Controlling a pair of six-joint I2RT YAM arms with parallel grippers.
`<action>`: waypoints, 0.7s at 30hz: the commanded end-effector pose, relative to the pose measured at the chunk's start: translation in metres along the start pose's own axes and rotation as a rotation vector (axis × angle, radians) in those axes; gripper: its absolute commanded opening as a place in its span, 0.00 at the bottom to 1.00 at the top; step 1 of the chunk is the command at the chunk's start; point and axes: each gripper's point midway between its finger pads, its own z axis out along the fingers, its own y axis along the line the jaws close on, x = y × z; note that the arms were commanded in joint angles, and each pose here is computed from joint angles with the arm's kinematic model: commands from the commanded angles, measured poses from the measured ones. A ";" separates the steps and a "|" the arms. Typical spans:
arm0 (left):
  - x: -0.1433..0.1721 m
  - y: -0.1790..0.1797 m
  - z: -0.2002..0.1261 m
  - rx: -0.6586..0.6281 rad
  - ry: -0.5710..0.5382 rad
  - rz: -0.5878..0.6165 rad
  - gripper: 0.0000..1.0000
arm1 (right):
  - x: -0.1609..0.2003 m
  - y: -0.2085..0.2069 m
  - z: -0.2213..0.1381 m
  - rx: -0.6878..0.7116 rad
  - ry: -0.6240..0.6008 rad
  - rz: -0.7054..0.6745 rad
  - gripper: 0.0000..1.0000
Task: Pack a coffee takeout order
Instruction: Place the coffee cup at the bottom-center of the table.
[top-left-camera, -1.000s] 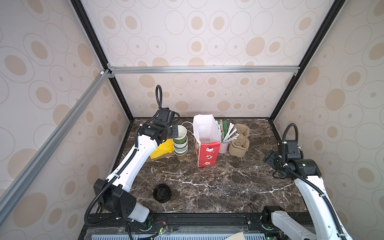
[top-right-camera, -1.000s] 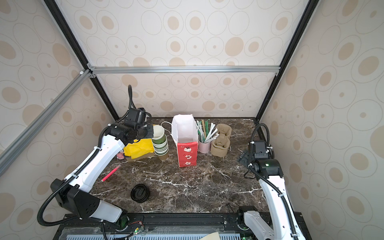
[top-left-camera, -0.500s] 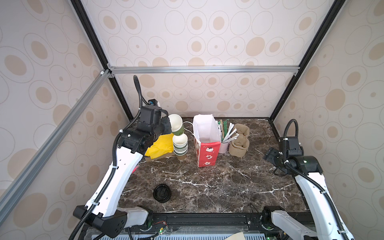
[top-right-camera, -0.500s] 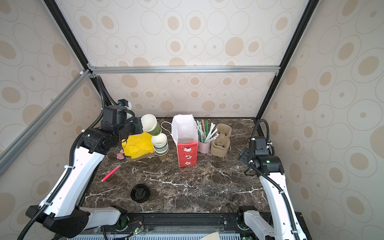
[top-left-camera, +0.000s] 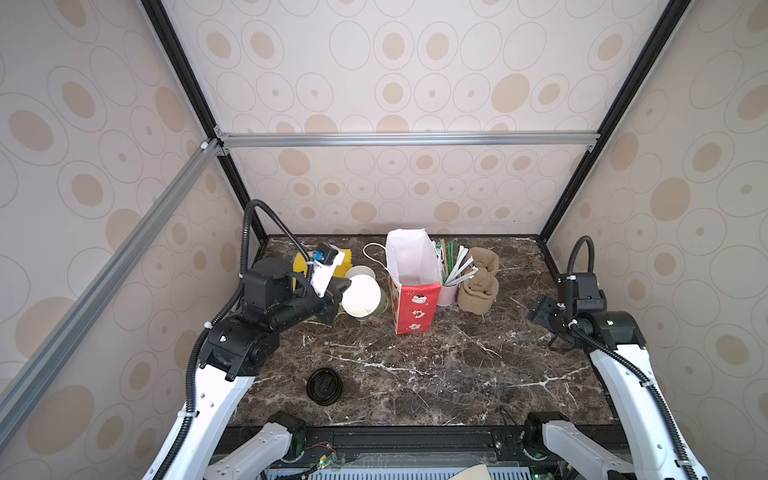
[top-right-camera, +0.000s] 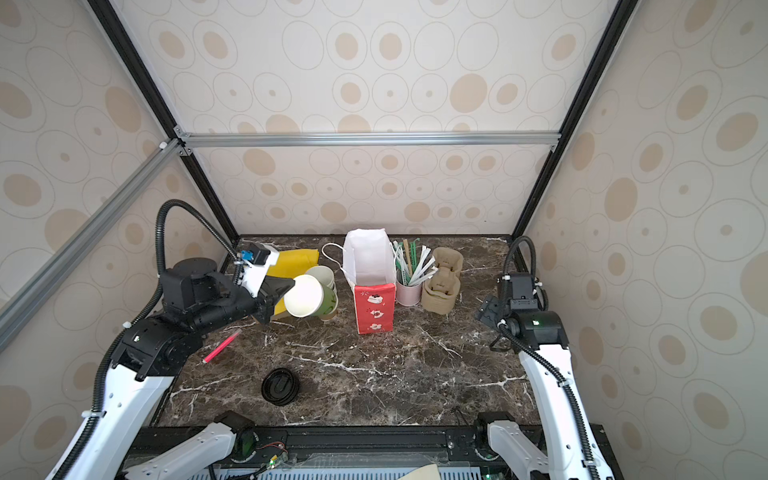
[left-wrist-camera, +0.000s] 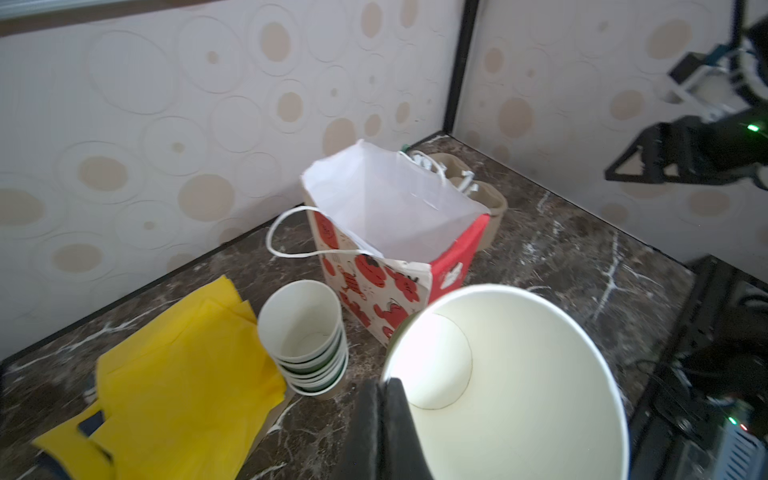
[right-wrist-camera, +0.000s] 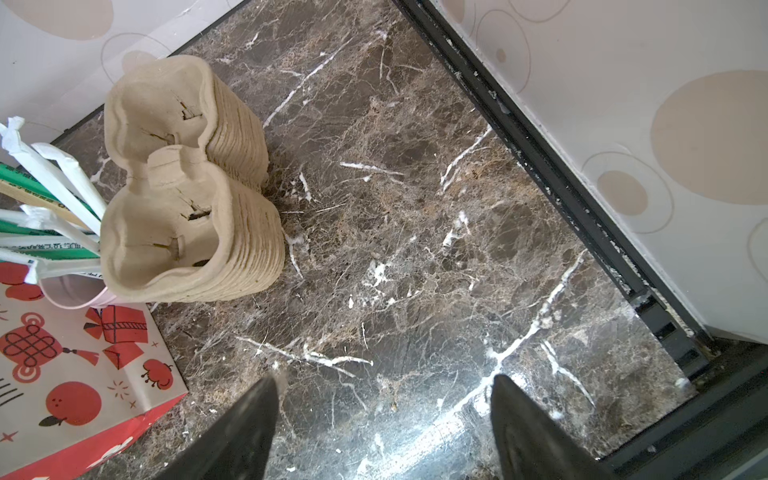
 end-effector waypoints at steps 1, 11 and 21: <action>0.013 -0.041 0.019 0.261 -0.024 0.110 0.00 | -0.012 -0.001 -0.007 0.003 -0.056 -0.003 0.83; 0.089 -0.099 0.065 0.423 0.140 0.214 0.00 | -0.027 0.009 -0.005 -0.006 -0.071 -0.016 0.83; 0.149 -0.115 0.110 0.374 0.307 0.212 0.00 | -0.004 -0.015 -0.006 0.025 -0.109 0.039 0.84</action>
